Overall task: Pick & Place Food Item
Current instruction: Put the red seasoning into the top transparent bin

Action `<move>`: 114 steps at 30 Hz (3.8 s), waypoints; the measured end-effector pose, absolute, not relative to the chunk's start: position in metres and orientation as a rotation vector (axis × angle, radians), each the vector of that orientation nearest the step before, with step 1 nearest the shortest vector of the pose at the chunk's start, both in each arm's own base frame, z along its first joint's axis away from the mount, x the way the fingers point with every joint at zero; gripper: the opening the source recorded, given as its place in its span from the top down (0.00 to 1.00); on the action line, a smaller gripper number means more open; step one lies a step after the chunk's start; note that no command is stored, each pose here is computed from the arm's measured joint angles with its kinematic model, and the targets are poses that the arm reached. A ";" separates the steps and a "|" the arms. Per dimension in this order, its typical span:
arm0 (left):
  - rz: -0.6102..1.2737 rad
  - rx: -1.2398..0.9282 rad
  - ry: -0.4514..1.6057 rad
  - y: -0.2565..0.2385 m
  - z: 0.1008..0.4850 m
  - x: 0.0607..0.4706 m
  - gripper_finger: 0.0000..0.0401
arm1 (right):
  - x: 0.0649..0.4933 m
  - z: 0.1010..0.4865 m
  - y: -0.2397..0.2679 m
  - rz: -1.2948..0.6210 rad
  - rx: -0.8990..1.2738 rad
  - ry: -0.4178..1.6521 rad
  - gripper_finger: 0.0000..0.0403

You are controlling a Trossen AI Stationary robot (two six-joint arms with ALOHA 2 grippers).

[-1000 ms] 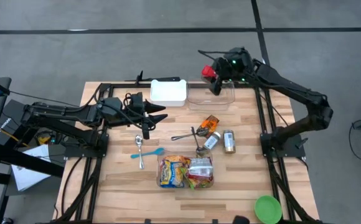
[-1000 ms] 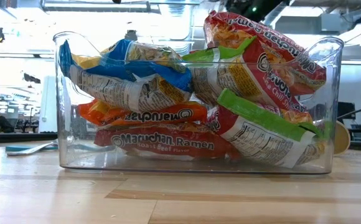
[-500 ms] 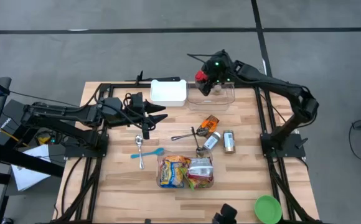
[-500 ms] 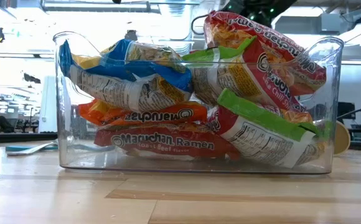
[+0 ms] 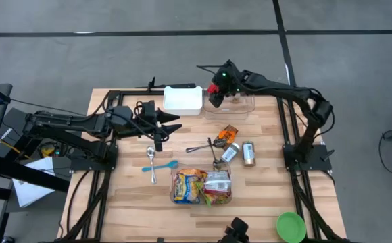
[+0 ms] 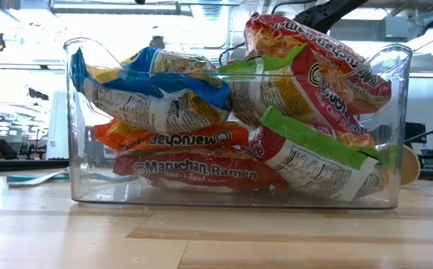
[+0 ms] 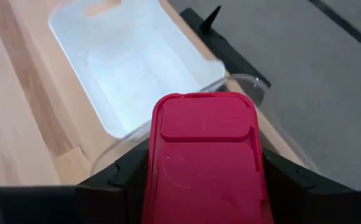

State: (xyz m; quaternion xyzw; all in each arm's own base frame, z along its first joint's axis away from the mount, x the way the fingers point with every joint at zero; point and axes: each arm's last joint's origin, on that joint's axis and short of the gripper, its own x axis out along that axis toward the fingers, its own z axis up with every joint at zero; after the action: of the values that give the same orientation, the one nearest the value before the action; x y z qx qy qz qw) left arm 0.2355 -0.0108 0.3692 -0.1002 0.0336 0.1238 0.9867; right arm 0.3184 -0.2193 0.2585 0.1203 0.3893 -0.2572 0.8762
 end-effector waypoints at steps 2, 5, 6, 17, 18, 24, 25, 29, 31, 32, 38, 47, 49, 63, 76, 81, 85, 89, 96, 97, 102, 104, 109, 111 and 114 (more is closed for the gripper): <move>0.247 -0.201 0.068 -0.011 0.369 0.236 0.60 | 0.321 0.251 -0.222 -0.537 0.256 0.824 0.47; 0.245 -0.213 0.073 -0.012 0.369 0.235 0.60 | 0.324 0.244 -0.226 -0.539 0.260 0.831 0.47; 0.245 -0.217 0.078 -0.012 0.368 0.235 0.60 | 0.325 0.241 -0.227 -0.539 0.261 0.833 0.48; 0.249 -0.242 0.096 -0.012 0.366 0.235 0.60 | 0.326 0.216 -0.242 -0.557 0.287 0.886 0.47; 0.249 -0.245 0.096 -0.012 0.366 0.235 0.60 | 0.325 0.216 -0.243 -0.560 0.284 0.884 0.47; 0.249 -0.249 0.098 -0.012 0.366 0.235 0.60 | 0.320 0.218 -0.253 -0.583 0.277 0.854 0.49; 0.249 -0.249 0.098 -0.012 0.366 0.235 0.60 | 0.319 0.218 -0.254 -0.586 0.279 0.852 0.49; 0.249 -0.251 0.098 -0.012 0.366 0.235 0.60 | 0.317 0.219 -0.259 -0.593 0.282 0.842 0.47; 0.250 -0.263 0.097 -0.012 0.366 0.235 0.60 | 0.316 0.219 -0.260 -0.580 0.295 0.834 0.45; 0.250 -0.265 0.096 -0.012 0.366 0.235 0.60 | 0.315 0.219 -0.261 -0.579 0.301 0.832 0.45; 0.250 -0.267 0.096 -0.012 0.366 0.235 0.60 | 0.324 0.197 -0.257 -0.534 0.327 0.887 0.50; 0.251 -0.275 0.097 -0.012 0.365 0.235 0.60 | 0.333 0.183 -0.257 -0.522 0.316 0.897 0.45; 0.252 -0.286 0.097 -0.012 0.365 0.235 0.60 | 0.332 0.180 -0.256 -0.521 0.330 0.918 0.47; 0.254 -0.290 0.106 -0.012 0.364 0.235 0.60 | 0.333 0.176 -0.258 -0.525 0.329 0.911 0.34; 0.254 -0.290 0.106 -0.012 0.364 0.235 0.60 | 0.325 0.177 -0.259 -0.539 0.319 0.968 0.33; 0.254 -0.291 0.106 -0.012 0.364 0.235 0.60 | 0.320 0.186 -0.260 -0.558 0.318 0.962 0.33; 0.254 -0.290 0.106 -0.012 0.364 0.235 0.60 | 0.317 0.185 -0.260 -0.564 0.327 0.988 0.33; 0.254 -0.290 0.106 -0.012 0.364 0.235 0.60 | 0.318 0.184 -0.256 -0.549 0.322 1.014 0.33; 0.254 -0.290 0.106 -0.012 0.364 0.235 0.60 | 0.316 0.183 -0.255 -0.604 0.258 1.067 0.33; 0.254 -0.290 0.106 -0.012 0.364 0.235 0.60 | 0.315 0.183 -0.255 -0.613 0.256 1.074 0.33; 0.254 -0.290 0.106 -0.012 0.364 0.235 0.60 | 0.314 0.183 -0.256 -0.643 0.223 1.098 0.33; 0.254 -0.290 0.106 -0.012 0.364 0.235 0.60 | 0.313 0.182 -0.256 -0.652 0.218 1.109 0.33; 0.254 -0.290 0.106 -0.012 0.364 0.235 0.60 | 0.311 0.181 -0.254 -0.682 0.209 1.147 0.33; 0.254 -0.290 0.106 -0.012 0.364 0.235 0.60 | 0.311 0.181 -0.252 -0.694 0.220 1.155 0.33; 0.254 -0.290 0.106 -0.012 0.364 0.235 0.60 | 0.310 0.181 -0.251 -0.734 0.246 1.159 0.33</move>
State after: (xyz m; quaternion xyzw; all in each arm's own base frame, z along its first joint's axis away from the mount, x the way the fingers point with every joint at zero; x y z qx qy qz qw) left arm 0.2348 -0.0123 0.3643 -0.1441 0.0528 0.1261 0.9801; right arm 0.3103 -0.2515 0.1806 0.1133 0.5335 -0.3381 0.7669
